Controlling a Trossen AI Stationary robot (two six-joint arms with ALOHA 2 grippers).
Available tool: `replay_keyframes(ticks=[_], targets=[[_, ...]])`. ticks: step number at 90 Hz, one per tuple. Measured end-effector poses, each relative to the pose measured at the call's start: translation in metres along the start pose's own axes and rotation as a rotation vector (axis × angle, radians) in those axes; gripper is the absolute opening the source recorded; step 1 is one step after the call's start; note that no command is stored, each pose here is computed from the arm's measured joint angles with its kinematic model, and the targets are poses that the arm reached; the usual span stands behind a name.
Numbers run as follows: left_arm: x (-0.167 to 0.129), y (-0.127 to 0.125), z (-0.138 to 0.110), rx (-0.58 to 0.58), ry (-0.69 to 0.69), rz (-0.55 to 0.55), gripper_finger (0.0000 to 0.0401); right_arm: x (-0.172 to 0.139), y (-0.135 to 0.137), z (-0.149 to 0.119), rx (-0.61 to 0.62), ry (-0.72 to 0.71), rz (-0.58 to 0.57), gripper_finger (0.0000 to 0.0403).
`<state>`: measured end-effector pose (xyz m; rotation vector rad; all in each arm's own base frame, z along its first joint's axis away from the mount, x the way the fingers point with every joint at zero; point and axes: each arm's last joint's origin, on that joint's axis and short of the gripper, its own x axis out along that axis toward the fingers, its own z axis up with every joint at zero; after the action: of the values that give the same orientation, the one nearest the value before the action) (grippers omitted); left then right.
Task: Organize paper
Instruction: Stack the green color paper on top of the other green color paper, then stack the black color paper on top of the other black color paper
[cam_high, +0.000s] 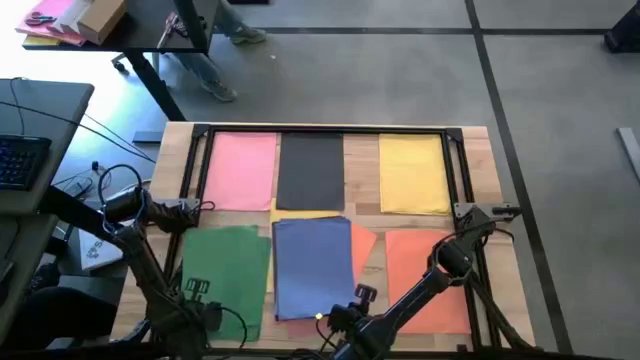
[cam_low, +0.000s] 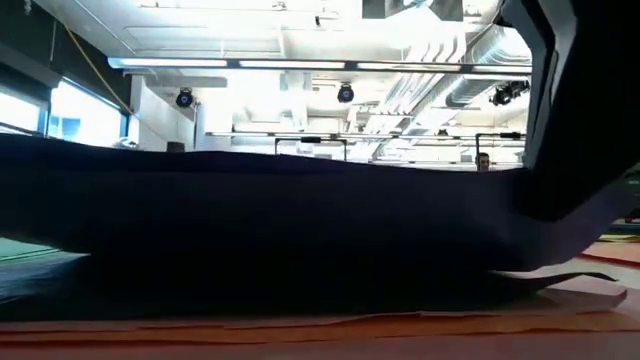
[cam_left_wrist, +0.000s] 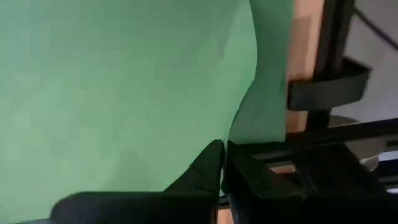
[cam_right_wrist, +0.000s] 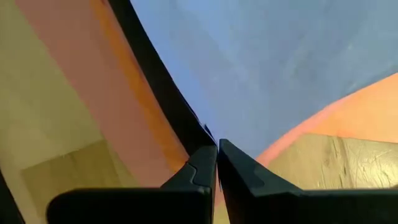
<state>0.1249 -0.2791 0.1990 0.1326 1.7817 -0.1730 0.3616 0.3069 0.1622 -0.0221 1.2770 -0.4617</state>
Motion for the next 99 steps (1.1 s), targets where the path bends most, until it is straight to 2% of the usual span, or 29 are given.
replay_keyframes(ticks=[11, 27, 42, 56, 64, 80, 99], targets=[[0.001, -0.006, -0.004, 0.036, -0.049, 0.008, 0.0000, 0.001, -0.002, 0.001, -0.002, 0.009, -0.014, 0.0000], [0.004, -0.015, -0.009, 0.170, -0.140, 0.035, 0.0008, 0.003, -0.007, 0.004, 0.009, 0.021, -0.032, 0.0000], [0.005, -0.017, -0.011, 0.186, -0.153, 0.046, 0.0041, 0.003, -0.007, 0.004, 0.007, 0.024, -0.036, 0.0000], [0.008, -0.023, -0.014, 0.202, -0.144, 0.007, 0.0082, 0.003, -0.008, 0.004, 0.004, 0.036, -0.040, 0.0000], [0.008, -0.021, -0.015, 0.153, -0.082, -0.008, 0.0108, 0.003, -0.008, 0.004, 0.005, 0.037, -0.041, 0.0000], [0.005, -0.017, -0.013, -0.038, 0.071, -0.089, 0.0146, 0.004, -0.009, 0.004, -0.030, 0.049, -0.038, 0.0000], [-0.003, -0.021, -0.010, -0.082, 0.045, -0.121, 0.0154, 0.004, -0.009, 0.004, -0.053, 0.074, -0.026, 0.0000]])
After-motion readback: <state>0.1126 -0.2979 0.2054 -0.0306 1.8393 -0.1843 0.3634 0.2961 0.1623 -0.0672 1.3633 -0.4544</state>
